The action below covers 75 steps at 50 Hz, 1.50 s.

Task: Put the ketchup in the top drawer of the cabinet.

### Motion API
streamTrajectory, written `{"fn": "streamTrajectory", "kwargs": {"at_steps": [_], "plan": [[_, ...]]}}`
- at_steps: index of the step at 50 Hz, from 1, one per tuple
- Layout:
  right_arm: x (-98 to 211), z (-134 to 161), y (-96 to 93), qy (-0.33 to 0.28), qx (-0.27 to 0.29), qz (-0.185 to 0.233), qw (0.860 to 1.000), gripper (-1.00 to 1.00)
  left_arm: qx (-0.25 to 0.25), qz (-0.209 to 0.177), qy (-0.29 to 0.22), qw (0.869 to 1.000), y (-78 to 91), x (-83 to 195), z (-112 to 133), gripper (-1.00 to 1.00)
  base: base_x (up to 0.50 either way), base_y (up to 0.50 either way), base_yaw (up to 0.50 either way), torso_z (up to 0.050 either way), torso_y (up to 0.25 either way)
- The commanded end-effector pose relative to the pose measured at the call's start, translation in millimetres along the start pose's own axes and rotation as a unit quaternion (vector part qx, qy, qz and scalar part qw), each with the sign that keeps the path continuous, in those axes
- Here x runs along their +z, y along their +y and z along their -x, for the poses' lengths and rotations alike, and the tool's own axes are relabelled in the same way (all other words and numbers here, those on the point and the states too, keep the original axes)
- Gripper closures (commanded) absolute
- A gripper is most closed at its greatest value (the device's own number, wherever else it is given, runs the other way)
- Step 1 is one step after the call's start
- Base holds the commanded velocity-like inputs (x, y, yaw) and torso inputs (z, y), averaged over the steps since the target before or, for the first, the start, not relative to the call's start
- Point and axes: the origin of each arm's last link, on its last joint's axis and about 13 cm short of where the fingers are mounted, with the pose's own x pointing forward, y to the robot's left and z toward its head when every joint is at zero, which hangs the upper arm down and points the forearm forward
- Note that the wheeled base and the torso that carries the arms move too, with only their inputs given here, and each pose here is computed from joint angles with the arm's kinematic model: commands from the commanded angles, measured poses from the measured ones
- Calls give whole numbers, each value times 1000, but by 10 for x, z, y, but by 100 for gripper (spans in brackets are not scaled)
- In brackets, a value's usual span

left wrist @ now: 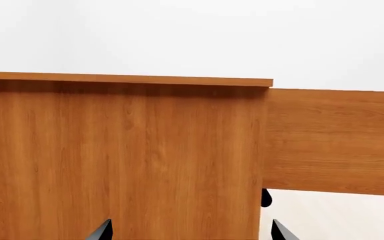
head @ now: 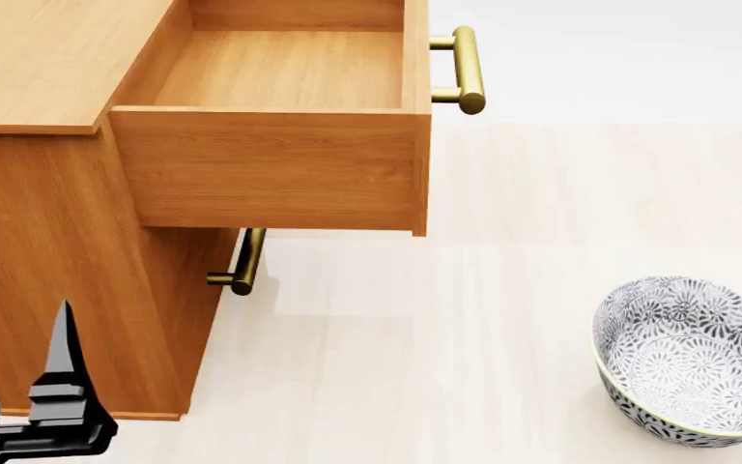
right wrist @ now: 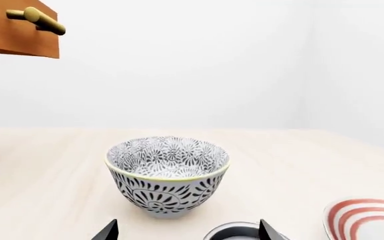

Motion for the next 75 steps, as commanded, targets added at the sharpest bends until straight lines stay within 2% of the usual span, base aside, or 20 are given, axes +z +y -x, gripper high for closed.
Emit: {"fn": "streamTrajectory", "kwargs": {"at_steps": [1, 23, 75], "plan": [[79, -48, -7, -13, -6, 3, 1000, -100, 1, 0, 2, 1000, 3, -14, 5, -100, 0, 0, 0, 0, 0], [61, -47, -129, -9, -47, 16, 999, -100, 3, 0, 3, 1000, 10, -24, -6, -100, 0, 0, 0, 0, 0], [-148, -79, -138, 18, -67, 6, 998, -100, 6, 2, 5, 1000, 16, -32, -11, -100, 0, 0, 0, 0, 0]]}}
